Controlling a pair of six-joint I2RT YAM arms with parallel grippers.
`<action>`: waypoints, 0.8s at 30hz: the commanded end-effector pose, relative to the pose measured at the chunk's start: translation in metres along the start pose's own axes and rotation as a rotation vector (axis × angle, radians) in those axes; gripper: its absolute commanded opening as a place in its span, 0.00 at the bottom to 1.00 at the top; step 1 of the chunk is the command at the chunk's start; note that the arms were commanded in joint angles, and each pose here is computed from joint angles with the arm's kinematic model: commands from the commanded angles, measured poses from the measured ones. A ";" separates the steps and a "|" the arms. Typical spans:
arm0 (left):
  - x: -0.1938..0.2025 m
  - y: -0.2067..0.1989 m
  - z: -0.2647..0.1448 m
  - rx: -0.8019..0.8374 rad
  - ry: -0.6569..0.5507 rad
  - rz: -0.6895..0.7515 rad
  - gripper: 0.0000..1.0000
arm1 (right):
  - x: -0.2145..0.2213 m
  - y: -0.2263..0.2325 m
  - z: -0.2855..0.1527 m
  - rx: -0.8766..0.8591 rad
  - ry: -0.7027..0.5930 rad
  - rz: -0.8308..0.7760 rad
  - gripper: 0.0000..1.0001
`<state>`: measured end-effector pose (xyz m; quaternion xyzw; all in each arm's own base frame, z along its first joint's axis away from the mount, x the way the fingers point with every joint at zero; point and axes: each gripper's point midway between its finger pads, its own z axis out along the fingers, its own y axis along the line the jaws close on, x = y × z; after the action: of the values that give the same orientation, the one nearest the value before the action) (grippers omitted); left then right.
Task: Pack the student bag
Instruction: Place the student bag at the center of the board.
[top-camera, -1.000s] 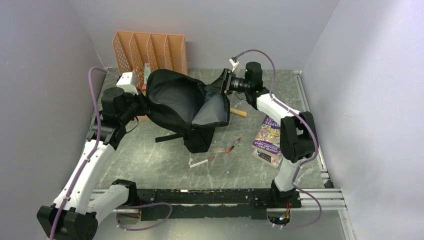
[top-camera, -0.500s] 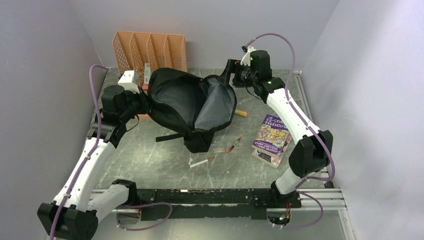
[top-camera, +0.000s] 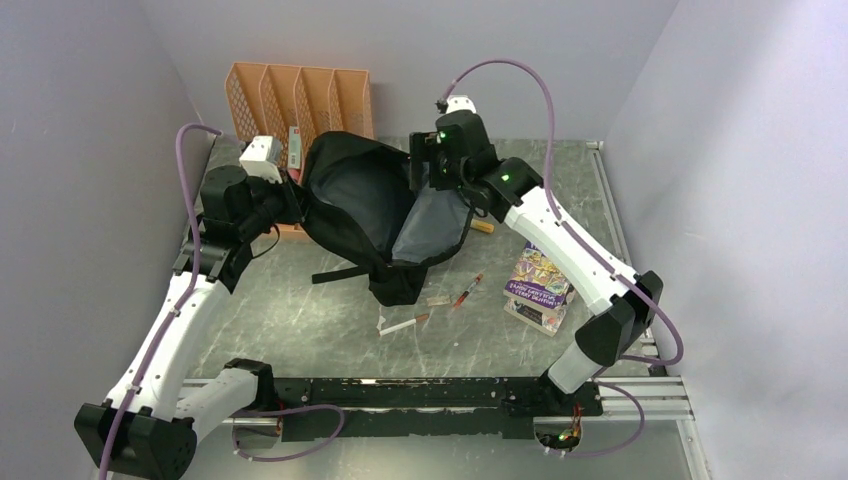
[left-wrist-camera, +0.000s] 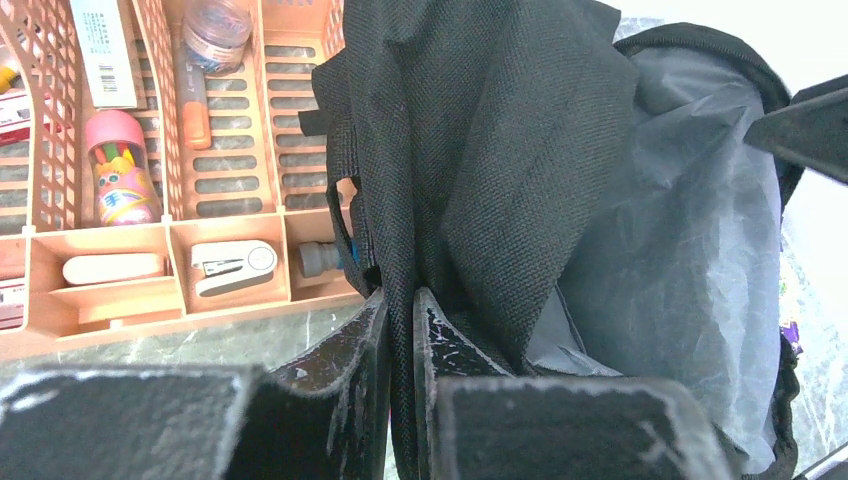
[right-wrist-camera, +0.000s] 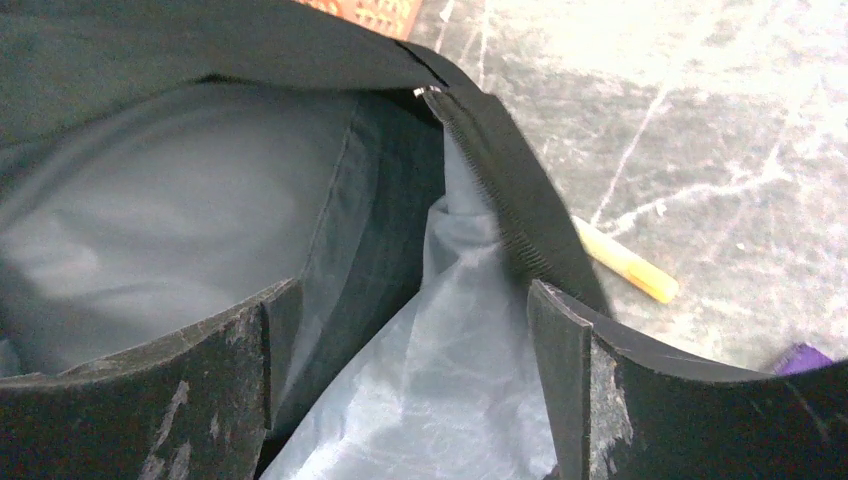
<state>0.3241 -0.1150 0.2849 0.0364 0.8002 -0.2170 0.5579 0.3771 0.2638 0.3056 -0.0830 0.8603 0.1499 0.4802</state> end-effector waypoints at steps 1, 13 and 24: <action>-0.015 -0.015 -0.001 0.071 -0.032 0.026 0.16 | 0.011 -0.019 -0.008 0.176 0.016 -0.018 0.86; -0.017 -0.021 0.000 0.099 -0.034 0.021 0.16 | 0.052 -0.009 0.034 0.168 0.141 -0.070 0.89; -0.028 -0.044 -0.004 0.221 -0.041 0.039 0.17 | 0.065 0.016 0.061 0.042 0.177 -0.062 0.48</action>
<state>0.3230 -0.1335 0.2983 0.0713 0.7865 -0.2599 0.5557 0.3833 0.2811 0.2082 -0.1091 0.9118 0.0595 0.3913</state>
